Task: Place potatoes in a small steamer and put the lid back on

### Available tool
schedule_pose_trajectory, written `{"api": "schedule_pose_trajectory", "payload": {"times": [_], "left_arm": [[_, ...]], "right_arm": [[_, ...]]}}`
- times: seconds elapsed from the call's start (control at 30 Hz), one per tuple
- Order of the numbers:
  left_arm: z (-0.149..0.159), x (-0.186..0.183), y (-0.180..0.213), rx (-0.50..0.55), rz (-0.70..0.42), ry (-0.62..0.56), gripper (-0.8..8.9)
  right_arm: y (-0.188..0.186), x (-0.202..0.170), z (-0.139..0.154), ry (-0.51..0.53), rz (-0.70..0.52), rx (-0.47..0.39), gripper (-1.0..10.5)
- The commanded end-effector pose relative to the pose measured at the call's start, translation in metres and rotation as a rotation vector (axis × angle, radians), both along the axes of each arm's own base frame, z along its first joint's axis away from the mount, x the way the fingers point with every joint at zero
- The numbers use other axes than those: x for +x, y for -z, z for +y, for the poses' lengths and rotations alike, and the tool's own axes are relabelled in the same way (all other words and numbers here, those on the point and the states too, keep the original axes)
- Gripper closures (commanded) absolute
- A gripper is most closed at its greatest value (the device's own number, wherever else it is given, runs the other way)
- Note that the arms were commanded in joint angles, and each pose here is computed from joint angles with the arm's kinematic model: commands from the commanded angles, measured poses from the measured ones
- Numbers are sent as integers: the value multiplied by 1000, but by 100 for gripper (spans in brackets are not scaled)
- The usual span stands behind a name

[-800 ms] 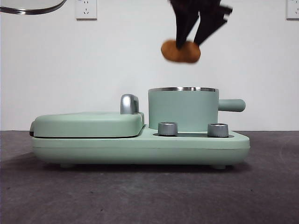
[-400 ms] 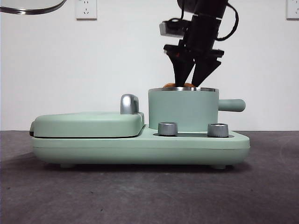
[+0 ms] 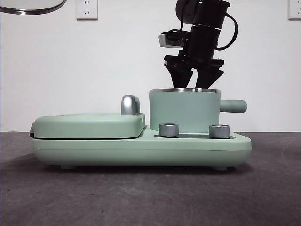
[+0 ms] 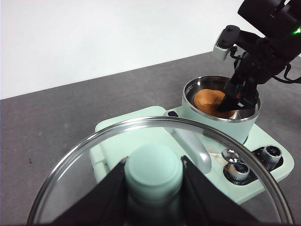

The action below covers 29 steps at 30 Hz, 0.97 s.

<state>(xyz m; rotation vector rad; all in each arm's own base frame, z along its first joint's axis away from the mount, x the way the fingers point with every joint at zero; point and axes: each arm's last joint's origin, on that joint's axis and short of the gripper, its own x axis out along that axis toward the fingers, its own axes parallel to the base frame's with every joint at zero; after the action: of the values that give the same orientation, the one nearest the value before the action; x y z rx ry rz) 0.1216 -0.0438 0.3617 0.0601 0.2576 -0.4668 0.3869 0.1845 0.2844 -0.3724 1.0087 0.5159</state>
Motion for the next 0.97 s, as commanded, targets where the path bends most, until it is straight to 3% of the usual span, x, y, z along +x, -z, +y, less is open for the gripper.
{"api": "schedule_pose_trajectory", "payload": {"times": [0.03,0.23,0.37,0.53,0.73,0.97], "left_arm": [[0,-1,-9,-18,-51,2,800],[0,-1,-9,-20,-49,2,800],[0,-1,-9,-19,-49,2,800],[0,-1,-9,-21,-49,3,800],[-1,-1,-8,-27,-43,37,800],[-7,10,-3,-31,5,105,800]], "right_arm": [[-13,2,4,-26,-39,34,586],[-114,-50,-19,-46,-240,204,588],[-147,-95,-41,-50,-338,248,588],[-134,-136,-61,-20,-396,281,591],[-97,-182,-83,60,-423,377,595],[-53,-232,-107,130,-463,414,625]]}}
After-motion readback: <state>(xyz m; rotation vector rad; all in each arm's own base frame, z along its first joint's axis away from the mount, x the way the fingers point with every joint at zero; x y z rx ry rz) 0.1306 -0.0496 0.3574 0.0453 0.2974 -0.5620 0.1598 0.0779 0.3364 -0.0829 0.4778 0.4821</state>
